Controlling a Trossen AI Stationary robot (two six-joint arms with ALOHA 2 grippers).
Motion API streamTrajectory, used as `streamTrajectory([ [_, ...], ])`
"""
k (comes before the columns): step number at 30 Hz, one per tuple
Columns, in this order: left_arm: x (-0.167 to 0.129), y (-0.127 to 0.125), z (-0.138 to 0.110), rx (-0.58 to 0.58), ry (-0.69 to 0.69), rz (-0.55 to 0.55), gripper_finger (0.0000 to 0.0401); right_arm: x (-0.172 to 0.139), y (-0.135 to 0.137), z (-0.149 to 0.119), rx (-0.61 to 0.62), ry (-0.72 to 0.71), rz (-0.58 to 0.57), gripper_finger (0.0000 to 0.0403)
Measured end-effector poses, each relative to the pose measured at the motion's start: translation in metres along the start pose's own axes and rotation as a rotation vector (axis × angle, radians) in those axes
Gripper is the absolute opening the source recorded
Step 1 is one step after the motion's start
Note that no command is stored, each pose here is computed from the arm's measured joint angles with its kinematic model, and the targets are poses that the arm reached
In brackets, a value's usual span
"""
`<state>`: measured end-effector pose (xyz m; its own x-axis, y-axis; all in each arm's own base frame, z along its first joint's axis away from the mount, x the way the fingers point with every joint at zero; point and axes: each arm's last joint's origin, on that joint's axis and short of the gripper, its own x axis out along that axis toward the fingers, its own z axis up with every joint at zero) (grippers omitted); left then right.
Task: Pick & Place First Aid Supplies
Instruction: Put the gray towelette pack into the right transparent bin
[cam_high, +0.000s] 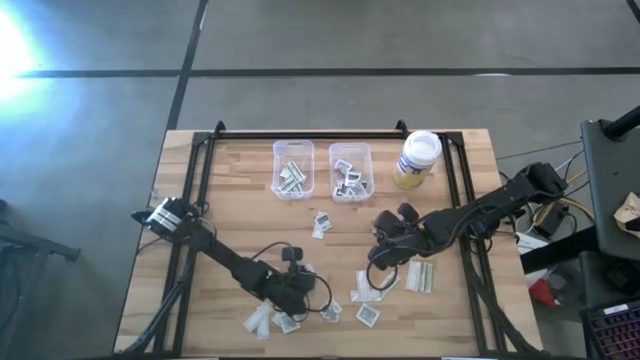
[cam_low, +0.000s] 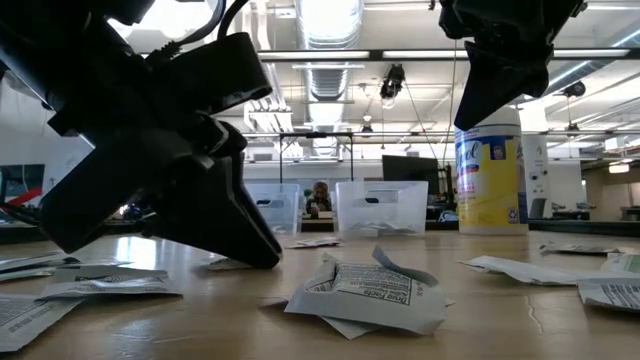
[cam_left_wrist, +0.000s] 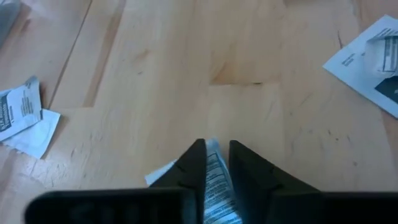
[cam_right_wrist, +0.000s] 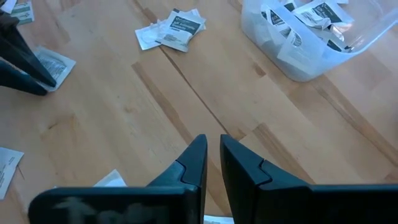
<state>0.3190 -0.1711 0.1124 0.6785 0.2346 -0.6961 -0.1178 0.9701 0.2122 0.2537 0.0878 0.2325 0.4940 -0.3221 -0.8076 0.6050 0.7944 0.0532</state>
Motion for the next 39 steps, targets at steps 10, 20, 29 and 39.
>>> streamTrajectory([
  [10,0.000,0.001,-0.003,0.019,0.020,0.017,0.0002,0.000,0.000,0.000,0.000,-0.002,-0.001,0.0043],
  [20,-0.015,-0.001,-0.001,0.068,0.009,0.003,0.0000,0.000,0.001,0.000,0.017,0.002,0.007,0.0043],
  [29,-0.035,0.002,0.011,0.075,-0.038,-0.012,0.0000,-0.005,0.017,-0.006,-0.032,-0.039,0.102,0.0043],
  [39,-0.059,0.010,0.027,0.066,-0.103,-0.049,0.0000,0.002,0.042,-0.017,-0.192,-0.087,0.193,0.0043],
])
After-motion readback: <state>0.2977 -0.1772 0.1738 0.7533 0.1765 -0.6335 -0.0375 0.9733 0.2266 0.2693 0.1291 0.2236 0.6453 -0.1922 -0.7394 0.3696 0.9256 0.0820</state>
